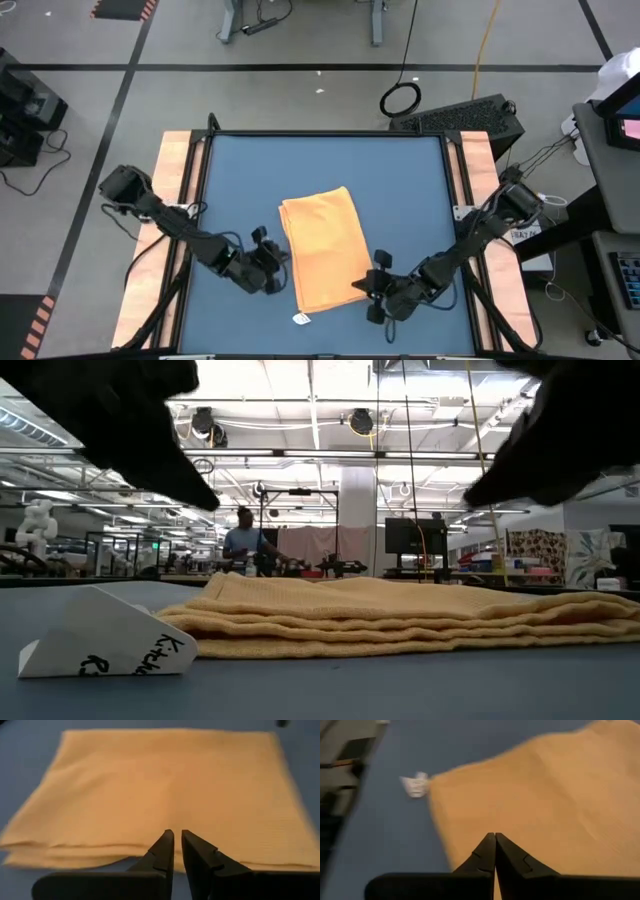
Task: Roll towel
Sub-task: Roll the yellow towel
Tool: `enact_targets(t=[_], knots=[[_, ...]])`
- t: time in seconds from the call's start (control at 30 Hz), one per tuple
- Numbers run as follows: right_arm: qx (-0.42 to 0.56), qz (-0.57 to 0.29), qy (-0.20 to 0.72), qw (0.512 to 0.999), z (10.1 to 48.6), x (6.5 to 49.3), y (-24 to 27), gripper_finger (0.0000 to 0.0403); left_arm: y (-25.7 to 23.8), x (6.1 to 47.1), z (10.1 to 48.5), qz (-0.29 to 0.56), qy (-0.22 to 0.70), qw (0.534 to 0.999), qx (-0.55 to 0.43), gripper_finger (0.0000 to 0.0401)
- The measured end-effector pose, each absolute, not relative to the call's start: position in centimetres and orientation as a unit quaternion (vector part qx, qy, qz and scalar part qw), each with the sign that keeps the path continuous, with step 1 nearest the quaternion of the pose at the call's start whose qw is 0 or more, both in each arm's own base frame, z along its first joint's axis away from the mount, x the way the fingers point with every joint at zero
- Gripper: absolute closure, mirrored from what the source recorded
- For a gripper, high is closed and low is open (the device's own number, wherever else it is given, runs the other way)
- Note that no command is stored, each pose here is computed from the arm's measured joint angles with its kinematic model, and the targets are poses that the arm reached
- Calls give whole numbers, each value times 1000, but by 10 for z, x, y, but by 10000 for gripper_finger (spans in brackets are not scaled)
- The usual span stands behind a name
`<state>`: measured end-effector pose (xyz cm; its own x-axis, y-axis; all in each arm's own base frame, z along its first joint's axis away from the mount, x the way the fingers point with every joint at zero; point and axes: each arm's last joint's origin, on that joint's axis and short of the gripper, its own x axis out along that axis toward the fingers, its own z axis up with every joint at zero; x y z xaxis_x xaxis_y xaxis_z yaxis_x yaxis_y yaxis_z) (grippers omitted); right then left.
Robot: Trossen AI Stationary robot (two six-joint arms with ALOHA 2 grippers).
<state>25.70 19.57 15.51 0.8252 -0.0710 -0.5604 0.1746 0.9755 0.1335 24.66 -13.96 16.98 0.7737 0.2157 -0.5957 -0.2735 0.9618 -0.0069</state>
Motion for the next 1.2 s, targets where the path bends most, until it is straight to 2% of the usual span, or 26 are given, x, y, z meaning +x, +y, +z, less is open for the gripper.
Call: enact_targets(t=[0.2,0.43,0.6,0.8,0.97,1.2], knots=[[39,-36,303,951,168,239,202,403,-164,255,155,88,273,957,-40,358],[27,-57,318,946,146,235,202,403,-143,257,122,192,327,925,26,358],[39,-104,232,966,147,250,205,403,-127,258,138,163,359,919,12,358],[66,-112,173,976,132,284,194,403,-86,263,157,194,382,903,35,358],[92,-95,206,970,108,307,177,403,-42,270,143,170,450,877,-21,358],[128,-75,256,955,77,324,170,403,-1,274,126,194,487,851,4,358]])
